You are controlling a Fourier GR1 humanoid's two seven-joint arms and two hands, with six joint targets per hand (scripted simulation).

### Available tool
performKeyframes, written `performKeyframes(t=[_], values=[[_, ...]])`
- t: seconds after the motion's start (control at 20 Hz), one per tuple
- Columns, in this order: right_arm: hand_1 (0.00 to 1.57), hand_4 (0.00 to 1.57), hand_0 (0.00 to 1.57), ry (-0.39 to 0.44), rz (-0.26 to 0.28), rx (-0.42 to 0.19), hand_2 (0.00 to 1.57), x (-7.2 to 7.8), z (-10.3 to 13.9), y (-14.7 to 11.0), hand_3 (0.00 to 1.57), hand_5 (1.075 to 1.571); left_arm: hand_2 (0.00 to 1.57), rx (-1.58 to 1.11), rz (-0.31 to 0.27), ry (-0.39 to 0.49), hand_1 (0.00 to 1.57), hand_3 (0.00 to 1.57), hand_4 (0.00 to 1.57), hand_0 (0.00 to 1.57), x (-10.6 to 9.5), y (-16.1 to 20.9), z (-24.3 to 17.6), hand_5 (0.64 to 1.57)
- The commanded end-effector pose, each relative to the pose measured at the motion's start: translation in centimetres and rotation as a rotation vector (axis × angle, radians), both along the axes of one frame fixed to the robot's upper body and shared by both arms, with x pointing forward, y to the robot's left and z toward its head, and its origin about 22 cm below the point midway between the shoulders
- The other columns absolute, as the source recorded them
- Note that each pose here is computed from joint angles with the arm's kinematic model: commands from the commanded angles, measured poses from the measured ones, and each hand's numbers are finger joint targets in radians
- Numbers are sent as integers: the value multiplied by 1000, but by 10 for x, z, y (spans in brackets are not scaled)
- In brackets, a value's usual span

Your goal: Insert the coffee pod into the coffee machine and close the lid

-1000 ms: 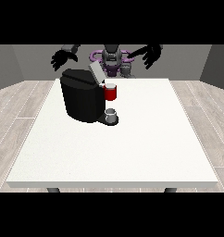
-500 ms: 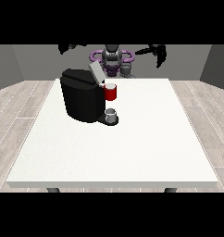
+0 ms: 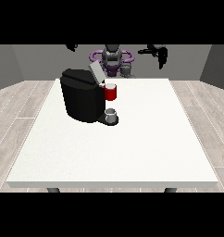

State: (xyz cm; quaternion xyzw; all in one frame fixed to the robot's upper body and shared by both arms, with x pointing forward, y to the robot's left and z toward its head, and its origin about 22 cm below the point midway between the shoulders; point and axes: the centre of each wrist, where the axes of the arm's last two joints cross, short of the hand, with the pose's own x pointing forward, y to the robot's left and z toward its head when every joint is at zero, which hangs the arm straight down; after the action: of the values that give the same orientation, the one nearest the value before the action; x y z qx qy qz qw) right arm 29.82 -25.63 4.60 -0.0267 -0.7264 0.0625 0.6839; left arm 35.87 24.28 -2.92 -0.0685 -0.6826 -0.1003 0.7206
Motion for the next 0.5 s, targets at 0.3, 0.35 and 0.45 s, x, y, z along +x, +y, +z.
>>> performKeyframes(t=[0.3, 0.35, 0.45], values=[[0, 0, 0, -26, -16, 28, 0, 27, 2, 12, 0, 1571, 0, -61, -23, -91, 0, 0, 103, 0, -16, -10, 21, 1571], [0, 0, 0, -19, 54, 32, 0, 10, -16, -8, 0, 1571, 0, -48, -1, -52, 0, 0, 0, 0, -23, 5, 24, 1571], [0, 0, 0, -29, -32, 14, 0, 31, -3, -9, 0, 1571, 0, -51, -19, -91, 0, 0, 0, 0, -31, -8, 20, 1571]])
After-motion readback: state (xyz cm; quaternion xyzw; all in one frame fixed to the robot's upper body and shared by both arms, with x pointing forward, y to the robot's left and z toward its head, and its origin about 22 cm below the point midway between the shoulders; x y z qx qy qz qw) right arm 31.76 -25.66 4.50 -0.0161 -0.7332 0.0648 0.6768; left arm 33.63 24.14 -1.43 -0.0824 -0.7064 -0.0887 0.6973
